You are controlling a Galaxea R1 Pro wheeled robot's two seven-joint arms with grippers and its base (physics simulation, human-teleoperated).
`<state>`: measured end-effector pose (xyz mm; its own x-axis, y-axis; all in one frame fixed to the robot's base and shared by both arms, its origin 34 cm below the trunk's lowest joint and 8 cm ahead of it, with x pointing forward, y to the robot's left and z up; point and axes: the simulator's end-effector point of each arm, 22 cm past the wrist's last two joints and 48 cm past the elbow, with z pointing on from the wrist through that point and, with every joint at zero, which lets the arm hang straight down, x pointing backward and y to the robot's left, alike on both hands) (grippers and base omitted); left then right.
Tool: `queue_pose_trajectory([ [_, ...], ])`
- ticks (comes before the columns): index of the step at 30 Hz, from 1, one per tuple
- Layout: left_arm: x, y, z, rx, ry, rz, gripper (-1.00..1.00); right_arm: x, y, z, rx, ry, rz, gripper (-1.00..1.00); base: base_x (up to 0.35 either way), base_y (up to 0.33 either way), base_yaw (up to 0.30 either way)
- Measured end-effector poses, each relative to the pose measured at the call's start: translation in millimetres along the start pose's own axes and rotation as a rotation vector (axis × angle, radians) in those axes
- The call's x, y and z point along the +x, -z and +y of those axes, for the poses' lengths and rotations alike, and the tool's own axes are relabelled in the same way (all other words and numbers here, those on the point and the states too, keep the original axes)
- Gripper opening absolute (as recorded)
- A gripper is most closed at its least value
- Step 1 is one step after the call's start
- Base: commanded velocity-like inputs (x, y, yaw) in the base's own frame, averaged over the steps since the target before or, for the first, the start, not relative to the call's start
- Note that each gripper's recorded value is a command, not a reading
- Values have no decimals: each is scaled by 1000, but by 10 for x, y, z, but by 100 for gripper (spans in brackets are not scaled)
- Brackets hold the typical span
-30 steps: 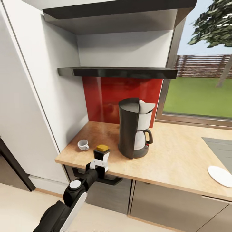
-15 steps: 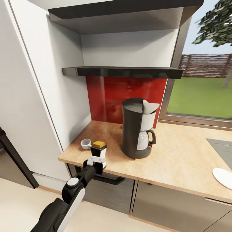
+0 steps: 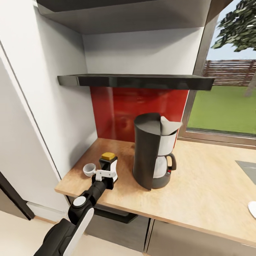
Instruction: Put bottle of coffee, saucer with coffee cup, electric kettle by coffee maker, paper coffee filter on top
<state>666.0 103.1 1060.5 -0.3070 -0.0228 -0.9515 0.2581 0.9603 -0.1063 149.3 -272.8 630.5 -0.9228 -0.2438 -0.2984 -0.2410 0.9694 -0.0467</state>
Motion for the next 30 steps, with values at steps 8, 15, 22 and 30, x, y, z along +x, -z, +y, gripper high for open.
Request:
queue_pose_trajectory([
  [8,4,6,8,-1,-4,0,-100,-4,-1,1,0,0,-1,100,304,0,-51],
  [15,50,17,33,-7,-7,8,-100,74,16,18,-4,1,17,100,43,0,-36],
  [22,133,3,42,-12,-6,25,-100,167,40,20,-4,-1,37,100,122,0,-195],
  [30,156,4,66,-17,-8,29,-100,173,39,26,-4,-2,40,100,142,0,-13],
])
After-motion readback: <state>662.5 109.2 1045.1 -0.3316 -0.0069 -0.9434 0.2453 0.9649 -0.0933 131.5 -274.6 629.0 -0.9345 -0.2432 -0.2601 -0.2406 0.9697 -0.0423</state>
